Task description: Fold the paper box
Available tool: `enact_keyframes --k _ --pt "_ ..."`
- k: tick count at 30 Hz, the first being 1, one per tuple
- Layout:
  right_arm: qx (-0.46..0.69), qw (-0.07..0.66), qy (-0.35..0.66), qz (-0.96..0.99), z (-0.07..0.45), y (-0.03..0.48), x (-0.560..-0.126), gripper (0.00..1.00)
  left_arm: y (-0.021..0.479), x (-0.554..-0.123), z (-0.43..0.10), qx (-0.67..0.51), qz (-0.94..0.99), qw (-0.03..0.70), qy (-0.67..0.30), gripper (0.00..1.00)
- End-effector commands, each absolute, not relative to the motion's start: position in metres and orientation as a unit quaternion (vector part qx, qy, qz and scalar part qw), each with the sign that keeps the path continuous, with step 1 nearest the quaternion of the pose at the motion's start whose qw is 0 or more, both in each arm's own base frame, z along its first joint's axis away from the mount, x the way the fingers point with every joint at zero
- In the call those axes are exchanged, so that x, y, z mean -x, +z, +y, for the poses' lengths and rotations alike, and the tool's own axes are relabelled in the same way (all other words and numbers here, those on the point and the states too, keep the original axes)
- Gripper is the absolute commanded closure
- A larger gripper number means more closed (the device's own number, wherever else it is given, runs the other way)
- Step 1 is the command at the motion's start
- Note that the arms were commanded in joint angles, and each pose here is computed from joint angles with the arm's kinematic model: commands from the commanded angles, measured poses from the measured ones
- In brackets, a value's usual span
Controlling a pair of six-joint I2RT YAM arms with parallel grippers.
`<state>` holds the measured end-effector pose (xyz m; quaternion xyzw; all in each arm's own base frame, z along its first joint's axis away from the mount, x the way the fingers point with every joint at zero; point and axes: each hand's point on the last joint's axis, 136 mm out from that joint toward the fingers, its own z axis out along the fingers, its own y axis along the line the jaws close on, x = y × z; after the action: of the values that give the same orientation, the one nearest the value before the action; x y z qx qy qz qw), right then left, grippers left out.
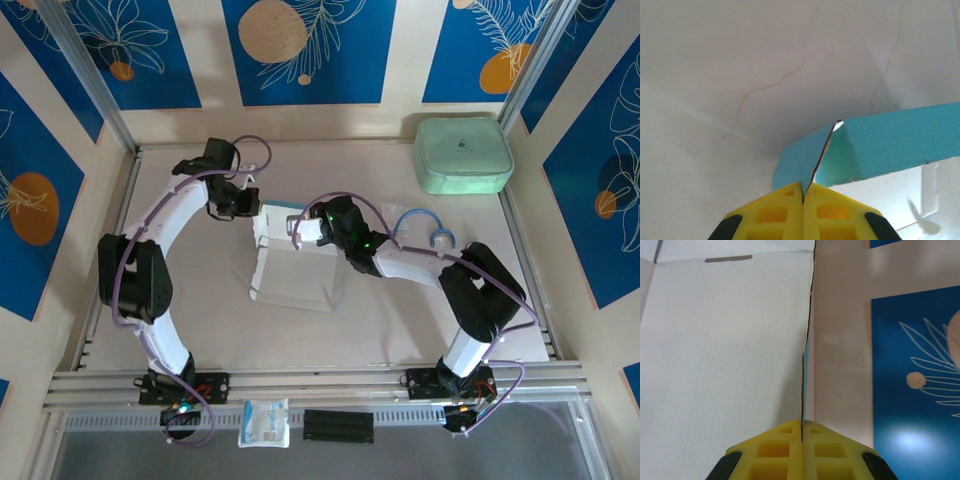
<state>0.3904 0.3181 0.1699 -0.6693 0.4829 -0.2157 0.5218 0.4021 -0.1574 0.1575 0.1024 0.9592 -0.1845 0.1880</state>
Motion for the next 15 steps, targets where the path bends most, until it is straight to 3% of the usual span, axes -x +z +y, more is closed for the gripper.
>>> enact_keyframes --k 1,15 --pt "0.625 0.567 -0.261 0.469 0.325 0.207 -0.41 0.97 0.184 -0.413 -0.161 -0.068 0.95 0.247 -0.181 0.95" --pt "0.595 0.571 -0.291 0.485 0.332 0.168 -0.423 0.96 0.153 -0.411 -0.175 0.037 0.935 0.279 -0.216 0.95"
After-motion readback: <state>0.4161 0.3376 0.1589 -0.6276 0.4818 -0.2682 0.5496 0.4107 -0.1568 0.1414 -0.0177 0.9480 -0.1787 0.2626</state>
